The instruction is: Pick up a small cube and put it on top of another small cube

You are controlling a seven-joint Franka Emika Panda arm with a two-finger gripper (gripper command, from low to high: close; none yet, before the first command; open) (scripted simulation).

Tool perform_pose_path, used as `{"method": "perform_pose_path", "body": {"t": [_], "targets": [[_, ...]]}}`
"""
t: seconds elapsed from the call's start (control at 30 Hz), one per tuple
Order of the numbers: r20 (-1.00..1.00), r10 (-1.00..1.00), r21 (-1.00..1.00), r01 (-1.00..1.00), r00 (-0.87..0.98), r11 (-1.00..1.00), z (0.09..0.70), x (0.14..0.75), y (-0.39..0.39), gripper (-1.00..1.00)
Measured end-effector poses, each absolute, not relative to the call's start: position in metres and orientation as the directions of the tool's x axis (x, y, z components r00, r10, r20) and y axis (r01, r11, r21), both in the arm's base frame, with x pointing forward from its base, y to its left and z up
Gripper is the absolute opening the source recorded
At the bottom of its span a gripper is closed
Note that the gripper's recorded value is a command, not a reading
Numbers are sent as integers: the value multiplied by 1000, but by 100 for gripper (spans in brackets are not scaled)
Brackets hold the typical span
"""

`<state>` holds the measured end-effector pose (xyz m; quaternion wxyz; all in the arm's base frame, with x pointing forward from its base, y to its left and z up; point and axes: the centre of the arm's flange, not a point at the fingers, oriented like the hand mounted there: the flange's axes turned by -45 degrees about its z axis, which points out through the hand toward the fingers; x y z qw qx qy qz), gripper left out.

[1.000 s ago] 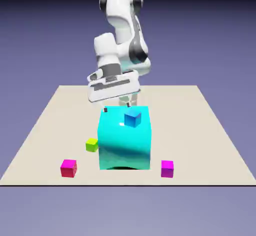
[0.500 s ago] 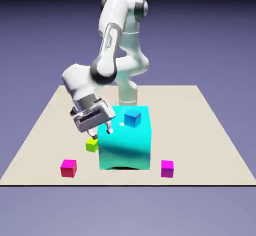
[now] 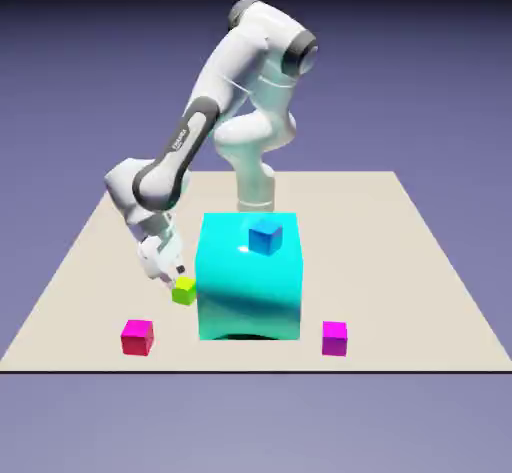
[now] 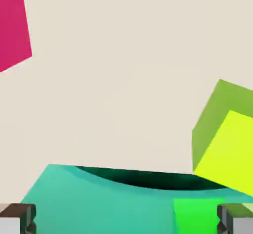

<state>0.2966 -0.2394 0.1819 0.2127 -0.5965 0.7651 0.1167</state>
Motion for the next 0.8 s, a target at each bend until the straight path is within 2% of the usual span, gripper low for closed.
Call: {"method": "perform_pose_path", "body": {"t": [0.07,0.33,0.37,0.43,0.7,0.8], "targets": [[-461,-825,0,-930,-326,367,177,273,-243,0],[-459,-827,-2,-931,-324,366,121,282,-225,0],[-461,-825,0,-930,-326,367,112,281,-222,-100],[-461,-825,-1,-930,-326,368,112,281,-222,-100],[-460,-829,-1,-933,-319,360,176,274,-243,-100],[-466,-867,26,-982,-178,188,175,302,-241,-100]]}}
